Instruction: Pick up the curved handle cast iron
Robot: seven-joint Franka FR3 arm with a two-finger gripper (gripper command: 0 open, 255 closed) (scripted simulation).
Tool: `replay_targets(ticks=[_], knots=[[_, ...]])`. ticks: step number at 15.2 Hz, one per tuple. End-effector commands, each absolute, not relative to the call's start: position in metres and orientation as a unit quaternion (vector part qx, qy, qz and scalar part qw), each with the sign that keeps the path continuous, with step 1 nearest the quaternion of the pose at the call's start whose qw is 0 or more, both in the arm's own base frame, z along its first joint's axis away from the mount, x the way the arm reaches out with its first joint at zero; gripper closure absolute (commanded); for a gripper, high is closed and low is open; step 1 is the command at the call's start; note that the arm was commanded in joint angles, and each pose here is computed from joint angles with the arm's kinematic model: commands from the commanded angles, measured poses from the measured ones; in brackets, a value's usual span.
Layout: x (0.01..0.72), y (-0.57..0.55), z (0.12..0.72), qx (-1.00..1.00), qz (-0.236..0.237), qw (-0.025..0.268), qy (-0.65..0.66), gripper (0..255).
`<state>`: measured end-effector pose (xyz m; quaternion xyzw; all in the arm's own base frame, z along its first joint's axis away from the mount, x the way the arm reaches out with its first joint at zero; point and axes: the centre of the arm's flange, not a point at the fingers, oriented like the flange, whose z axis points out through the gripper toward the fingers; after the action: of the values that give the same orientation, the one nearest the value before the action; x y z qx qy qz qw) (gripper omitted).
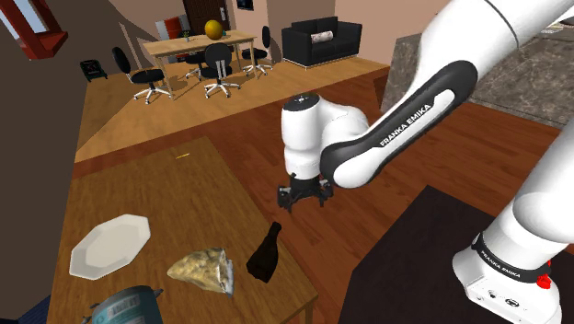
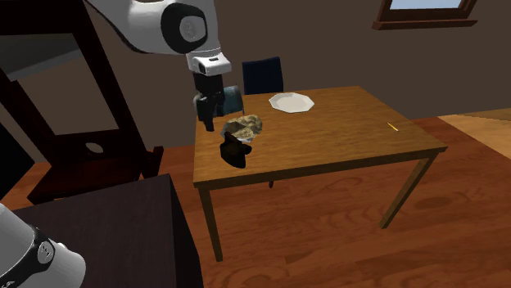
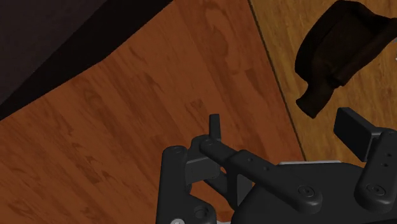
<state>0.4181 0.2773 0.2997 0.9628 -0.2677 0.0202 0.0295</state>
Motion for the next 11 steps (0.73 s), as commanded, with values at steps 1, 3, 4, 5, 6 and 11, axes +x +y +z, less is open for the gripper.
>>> replay_targets(ticks=[1,3,4,5,6,11], knots=[[0.428,0.296,0.279,0.956,0.021,0.033,-0.292,0],[0.441,0.31,0.259,0.949,0.02,0.037,-0.314,0],[0.447,0.317,0.249,0.945,0.02,0.039,-0.324,0],[0.454,0.323,0.239,0.941,0.02,0.041,-0.335,0],[0.461,0.33,0.229,0.937,0.02,0.043,-0.346,0],[0.497,0.358,0.178,0.915,0.018,0.052,-0.399,0]])
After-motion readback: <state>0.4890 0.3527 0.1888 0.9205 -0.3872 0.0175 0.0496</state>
